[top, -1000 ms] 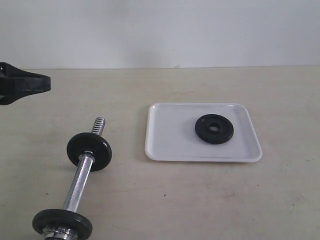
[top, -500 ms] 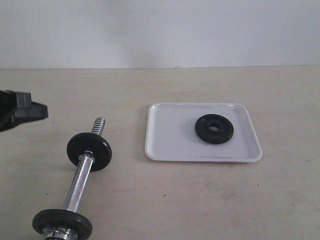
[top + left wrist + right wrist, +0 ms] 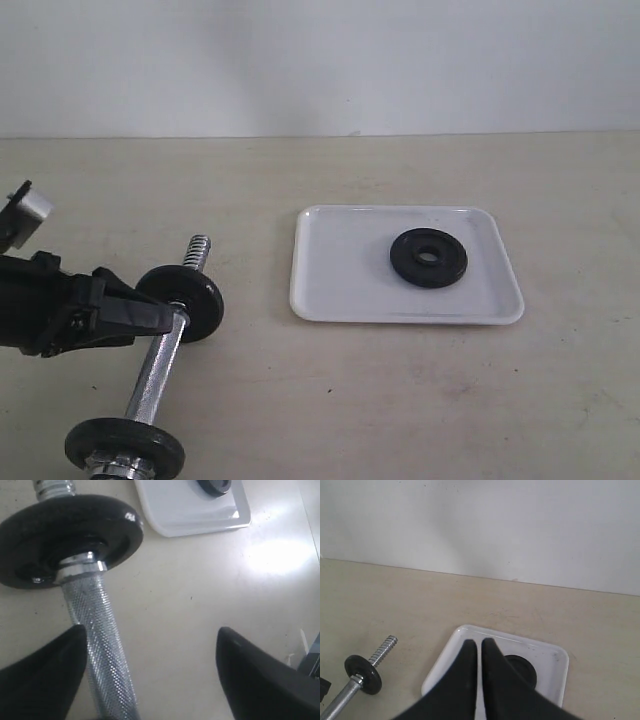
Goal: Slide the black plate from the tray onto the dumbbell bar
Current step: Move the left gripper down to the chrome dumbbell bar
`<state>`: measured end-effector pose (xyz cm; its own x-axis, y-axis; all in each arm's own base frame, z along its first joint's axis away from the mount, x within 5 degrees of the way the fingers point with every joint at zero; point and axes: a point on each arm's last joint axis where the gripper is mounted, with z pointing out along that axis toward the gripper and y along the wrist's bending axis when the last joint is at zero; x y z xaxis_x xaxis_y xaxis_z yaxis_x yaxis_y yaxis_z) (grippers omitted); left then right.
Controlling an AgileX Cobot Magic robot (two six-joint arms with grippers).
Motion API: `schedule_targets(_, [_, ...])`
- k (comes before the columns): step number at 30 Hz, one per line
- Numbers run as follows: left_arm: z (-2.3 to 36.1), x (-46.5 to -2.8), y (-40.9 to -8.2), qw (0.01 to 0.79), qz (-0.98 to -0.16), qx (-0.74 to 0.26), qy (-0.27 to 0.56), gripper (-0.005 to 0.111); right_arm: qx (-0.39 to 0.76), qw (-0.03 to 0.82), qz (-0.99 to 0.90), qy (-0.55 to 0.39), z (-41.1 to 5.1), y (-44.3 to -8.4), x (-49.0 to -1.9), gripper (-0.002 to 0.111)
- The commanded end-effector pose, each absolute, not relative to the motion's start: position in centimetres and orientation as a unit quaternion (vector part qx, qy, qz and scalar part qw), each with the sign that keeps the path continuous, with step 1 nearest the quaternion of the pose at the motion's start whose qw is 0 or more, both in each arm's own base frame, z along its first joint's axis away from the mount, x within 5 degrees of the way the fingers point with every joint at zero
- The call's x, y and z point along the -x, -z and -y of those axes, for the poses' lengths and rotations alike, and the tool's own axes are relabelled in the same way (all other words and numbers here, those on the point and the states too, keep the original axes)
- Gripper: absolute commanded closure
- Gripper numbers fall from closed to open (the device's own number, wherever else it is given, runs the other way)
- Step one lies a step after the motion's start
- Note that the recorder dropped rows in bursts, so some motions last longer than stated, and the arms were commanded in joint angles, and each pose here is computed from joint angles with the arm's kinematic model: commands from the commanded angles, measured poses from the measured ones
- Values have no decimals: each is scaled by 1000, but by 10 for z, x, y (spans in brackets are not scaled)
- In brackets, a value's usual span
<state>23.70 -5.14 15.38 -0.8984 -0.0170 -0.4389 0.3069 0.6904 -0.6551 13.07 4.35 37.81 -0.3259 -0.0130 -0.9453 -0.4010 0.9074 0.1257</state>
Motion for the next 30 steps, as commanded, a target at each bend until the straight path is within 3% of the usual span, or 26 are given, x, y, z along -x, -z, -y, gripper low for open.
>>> schedule_targets(1, [48, -239, -143, 203, -907, -70, 363, 39, 134, 566, -795, -172, -44, -380, -130, 107])
schedule_targets(9, [45, -243, -134, 205, -926, -56, 314, 39, 134, 566, -795, -172, -44, -380, -130, 107])
schedule_targets(15, [80, -244, -127, 222, -945, -72, 229, 42, 134, 566, -795, -172, -44, -380, -130, 107])
schedule_targets(19, [92, -242, -128, 220, -944, -46, 240, 43, 142, 556, -800, -174, -45, -378, -129, 107])
schedule_targets(30, [101, -240, -124, 234, -957, -34, 170, 47, 147, 552, -802, -174, -46, -377, -128, 107])
